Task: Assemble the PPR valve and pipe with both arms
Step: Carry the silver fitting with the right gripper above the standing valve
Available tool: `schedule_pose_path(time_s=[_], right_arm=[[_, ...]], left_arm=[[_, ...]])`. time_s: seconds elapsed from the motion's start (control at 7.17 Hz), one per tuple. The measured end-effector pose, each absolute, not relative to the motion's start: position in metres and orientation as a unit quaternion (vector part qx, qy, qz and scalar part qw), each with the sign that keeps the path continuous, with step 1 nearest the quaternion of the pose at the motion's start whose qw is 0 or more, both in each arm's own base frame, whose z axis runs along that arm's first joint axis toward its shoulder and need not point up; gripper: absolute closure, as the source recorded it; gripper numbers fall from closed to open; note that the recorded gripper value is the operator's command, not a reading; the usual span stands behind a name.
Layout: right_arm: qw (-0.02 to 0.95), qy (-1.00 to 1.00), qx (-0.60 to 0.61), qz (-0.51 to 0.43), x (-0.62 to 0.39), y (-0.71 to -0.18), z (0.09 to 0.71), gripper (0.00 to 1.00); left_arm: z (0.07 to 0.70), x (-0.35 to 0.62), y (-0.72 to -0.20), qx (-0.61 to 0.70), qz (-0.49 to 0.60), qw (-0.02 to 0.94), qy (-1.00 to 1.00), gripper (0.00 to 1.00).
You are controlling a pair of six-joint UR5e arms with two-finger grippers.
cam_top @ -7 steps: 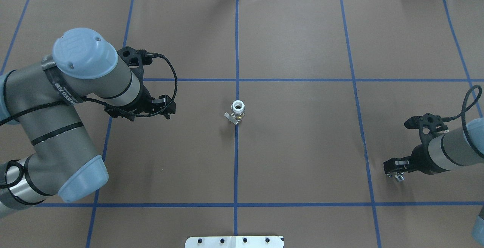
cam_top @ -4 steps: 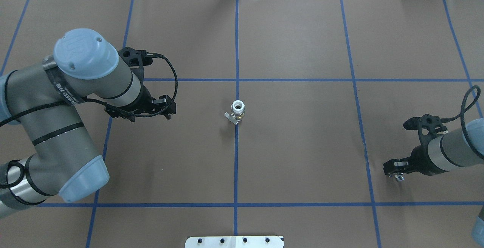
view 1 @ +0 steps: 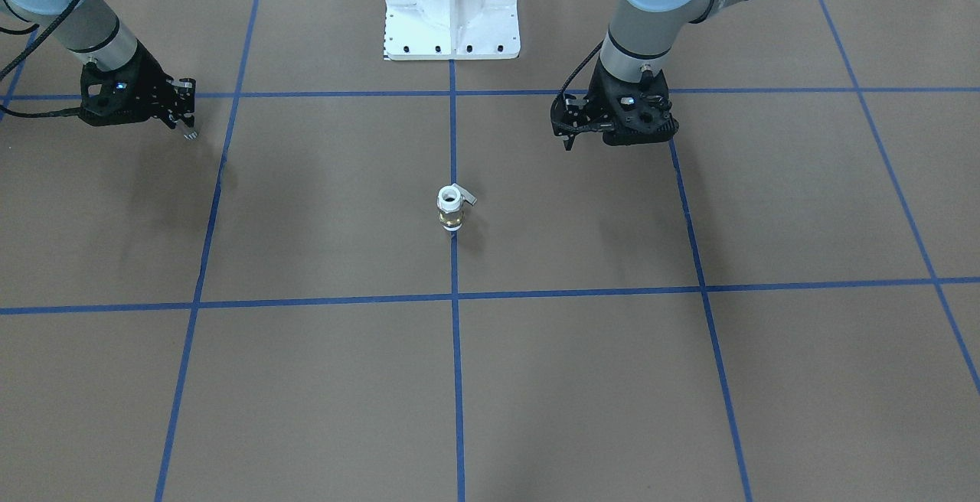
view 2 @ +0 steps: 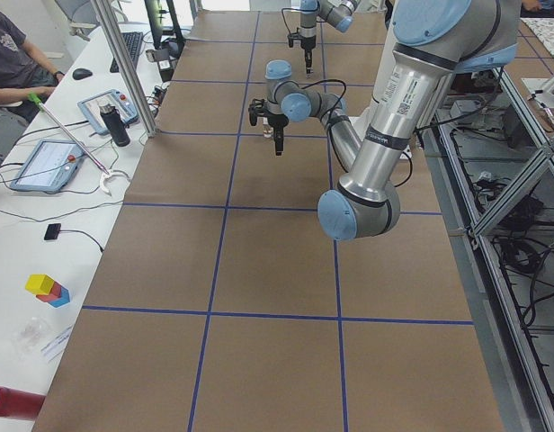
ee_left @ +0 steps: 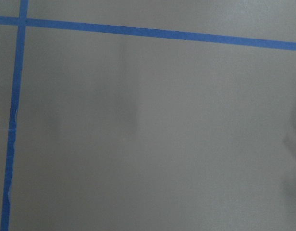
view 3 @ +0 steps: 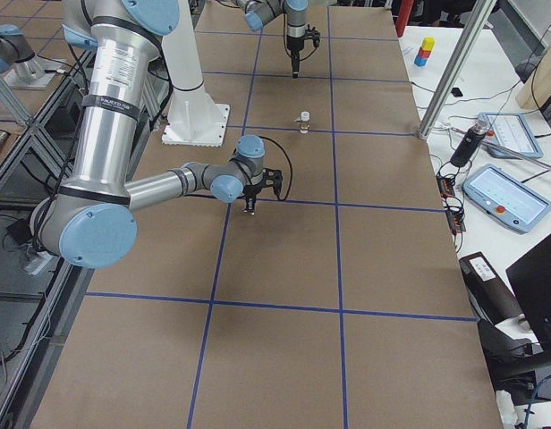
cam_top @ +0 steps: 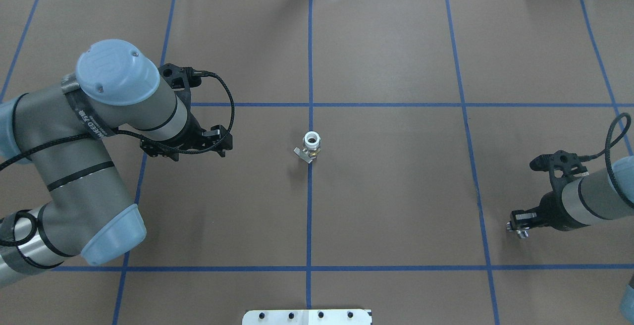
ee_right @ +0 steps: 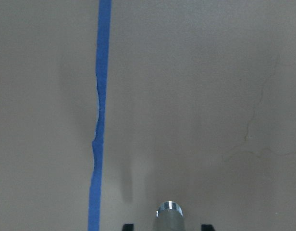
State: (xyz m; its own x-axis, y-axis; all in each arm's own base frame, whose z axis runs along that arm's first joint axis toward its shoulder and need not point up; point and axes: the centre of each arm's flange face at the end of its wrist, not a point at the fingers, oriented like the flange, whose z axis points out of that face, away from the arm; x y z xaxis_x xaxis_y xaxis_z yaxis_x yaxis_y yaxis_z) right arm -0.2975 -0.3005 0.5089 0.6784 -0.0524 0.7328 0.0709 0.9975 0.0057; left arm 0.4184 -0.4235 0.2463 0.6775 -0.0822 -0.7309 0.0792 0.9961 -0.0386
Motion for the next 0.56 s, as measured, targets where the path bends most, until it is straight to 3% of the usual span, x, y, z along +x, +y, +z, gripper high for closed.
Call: schedule_pose_path(time_s=[0.56], right_arm=[[0.909, -0.415, 0.000, -0.025, -0.290, -0.310, 0.488, 1.00]], left_arm=[[0.240, 0.414, -0.424, 0.004, -0.041, 0.913, 0.406, 0.00]])
